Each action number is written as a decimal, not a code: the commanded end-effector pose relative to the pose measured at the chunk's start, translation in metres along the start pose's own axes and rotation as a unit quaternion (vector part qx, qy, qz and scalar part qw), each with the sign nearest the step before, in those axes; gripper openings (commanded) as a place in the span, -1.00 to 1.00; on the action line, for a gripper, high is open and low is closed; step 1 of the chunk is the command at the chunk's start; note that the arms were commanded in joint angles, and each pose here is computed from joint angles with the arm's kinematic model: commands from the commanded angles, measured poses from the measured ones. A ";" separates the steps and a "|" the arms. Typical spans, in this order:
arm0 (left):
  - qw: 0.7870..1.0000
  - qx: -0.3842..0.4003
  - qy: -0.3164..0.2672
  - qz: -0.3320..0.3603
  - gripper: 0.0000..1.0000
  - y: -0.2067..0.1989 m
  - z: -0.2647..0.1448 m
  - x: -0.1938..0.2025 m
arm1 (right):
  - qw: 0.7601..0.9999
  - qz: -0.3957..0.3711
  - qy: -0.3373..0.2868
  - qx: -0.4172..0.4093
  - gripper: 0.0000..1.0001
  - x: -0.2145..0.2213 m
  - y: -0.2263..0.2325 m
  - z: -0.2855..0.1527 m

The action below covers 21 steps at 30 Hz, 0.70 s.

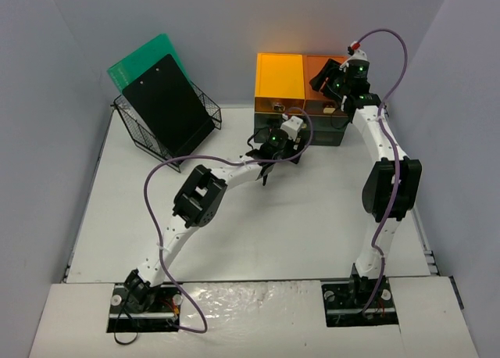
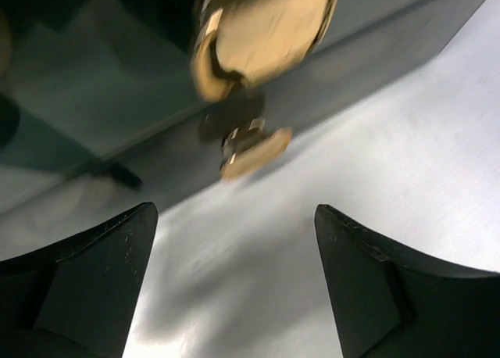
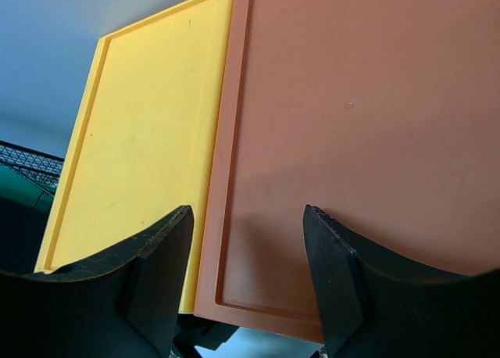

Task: Organize the desk

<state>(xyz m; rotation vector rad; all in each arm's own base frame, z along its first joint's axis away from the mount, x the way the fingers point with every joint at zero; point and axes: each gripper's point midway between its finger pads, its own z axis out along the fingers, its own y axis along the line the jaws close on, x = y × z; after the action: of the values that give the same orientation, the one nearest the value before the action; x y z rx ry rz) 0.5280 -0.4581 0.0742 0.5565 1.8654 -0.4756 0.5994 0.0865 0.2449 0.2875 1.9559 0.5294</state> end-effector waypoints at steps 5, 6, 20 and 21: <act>0.998 -0.024 -0.056 -0.014 0.58 0.013 -0.094 -0.098 | 0.958 0.057 0.253 0.122 0.13 0.159 -0.069 -0.015; 0.999 -0.030 -0.036 -0.015 0.58 0.013 -0.106 -0.083 | 0.959 0.059 0.251 0.121 0.13 0.157 -0.068 -0.015; 0.974 -0.152 0.170 -0.003 0.94 -0.004 -0.298 -0.019 | 0.982 0.039 0.166 0.083 0.91 0.080 -0.027 -0.028; 0.970 -0.171 0.175 0.001 0.94 0.002 -0.314 -0.019 | 0.983 0.035 0.160 0.079 1.00 0.075 -0.022 -0.032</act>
<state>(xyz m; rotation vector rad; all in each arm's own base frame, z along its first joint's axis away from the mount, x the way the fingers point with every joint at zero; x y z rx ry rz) 0.3345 -0.3504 0.1771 0.5555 2.1364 -0.2809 0.5951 0.0927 0.2566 0.2984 1.9815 0.5527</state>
